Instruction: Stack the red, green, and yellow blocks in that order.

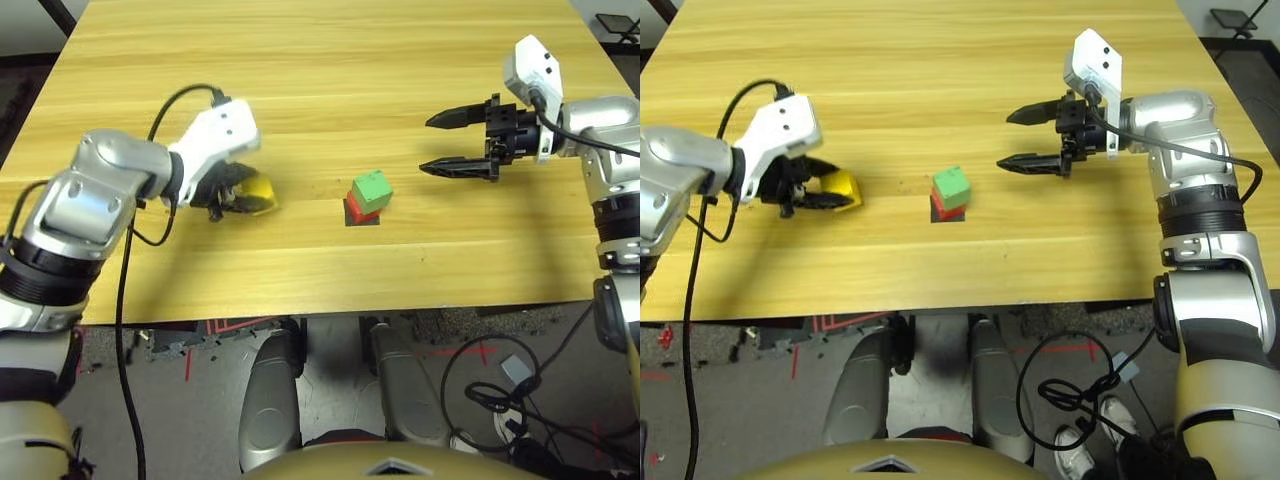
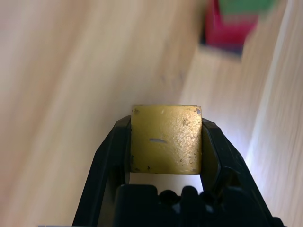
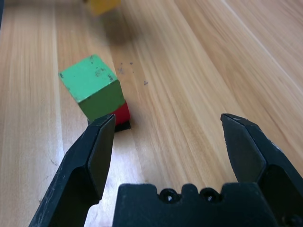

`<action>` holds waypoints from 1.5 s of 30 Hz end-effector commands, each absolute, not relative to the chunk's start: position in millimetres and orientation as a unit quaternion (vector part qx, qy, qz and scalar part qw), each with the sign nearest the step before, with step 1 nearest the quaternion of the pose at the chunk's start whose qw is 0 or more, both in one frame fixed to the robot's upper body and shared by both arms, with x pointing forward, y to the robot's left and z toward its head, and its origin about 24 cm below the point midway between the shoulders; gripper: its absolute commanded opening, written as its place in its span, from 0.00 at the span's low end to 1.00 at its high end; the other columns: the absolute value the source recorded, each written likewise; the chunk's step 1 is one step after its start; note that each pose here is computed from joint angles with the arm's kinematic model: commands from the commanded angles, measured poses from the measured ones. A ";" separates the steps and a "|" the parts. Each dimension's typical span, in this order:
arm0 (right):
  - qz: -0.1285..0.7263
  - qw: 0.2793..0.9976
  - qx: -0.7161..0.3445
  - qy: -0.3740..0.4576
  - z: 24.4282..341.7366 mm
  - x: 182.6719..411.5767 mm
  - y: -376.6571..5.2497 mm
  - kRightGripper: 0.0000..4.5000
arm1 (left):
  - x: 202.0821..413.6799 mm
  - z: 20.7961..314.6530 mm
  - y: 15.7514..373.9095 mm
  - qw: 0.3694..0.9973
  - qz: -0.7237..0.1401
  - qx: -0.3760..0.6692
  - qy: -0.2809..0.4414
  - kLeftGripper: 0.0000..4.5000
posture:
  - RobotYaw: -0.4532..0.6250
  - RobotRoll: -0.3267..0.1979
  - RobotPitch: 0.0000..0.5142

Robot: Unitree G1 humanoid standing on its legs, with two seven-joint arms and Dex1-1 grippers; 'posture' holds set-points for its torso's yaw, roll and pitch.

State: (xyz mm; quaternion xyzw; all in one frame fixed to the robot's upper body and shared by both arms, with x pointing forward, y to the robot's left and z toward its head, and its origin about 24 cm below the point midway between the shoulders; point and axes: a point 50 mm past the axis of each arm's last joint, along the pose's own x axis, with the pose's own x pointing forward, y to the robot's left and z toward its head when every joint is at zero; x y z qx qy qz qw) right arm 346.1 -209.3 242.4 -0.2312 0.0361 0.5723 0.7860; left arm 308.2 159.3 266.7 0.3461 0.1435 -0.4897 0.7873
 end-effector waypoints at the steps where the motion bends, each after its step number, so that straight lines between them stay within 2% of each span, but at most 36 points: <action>1: 0.574 0.786 -0.226 0.033 238.9 345.1 -207.6 1.00 | 308.6 273.7 137.7 0.774 -0.522 0.324 0.152 0.46 | 0.55 0.66 0.48; 5: 0.576 0.787 -0.221 0.033 234.4 342.9 -206.0 1.00 | 306.1 282.5 109.9 0.762 -0.549 0.309 0.152 0.46 | 0.54 0.69 0.48; 11: 0.575 0.789 -0.215 0.035 229.7 338.2 -206.4 1.00 | 299.8 284.7 88.8 0.744 -0.571 0.306 0.160 0.46 | 0.52 0.71 0.48; 20: 0.570 0.793 -0.210 0.035 227.2 335.1 -206.0 1.00 | 295.3 280.0 72.5 0.717 -0.591 0.328 0.173 0.46 | 0.50 0.74 0.47; 30: 0.569 0.796 -0.205 0.036 222.9 329.9 -206.5 1.00 | 302.4 281.9 56.6 0.708 -0.599 0.337 0.161 0.46 | 0.47 0.75 0.47; 45: 0.562 0.802 -0.199 0.041 220.5 327.0 -208.6 1.00 | 303.6 273.4 49.4 0.699 -0.612 0.331 0.166 0.46 | 0.46 0.76 0.52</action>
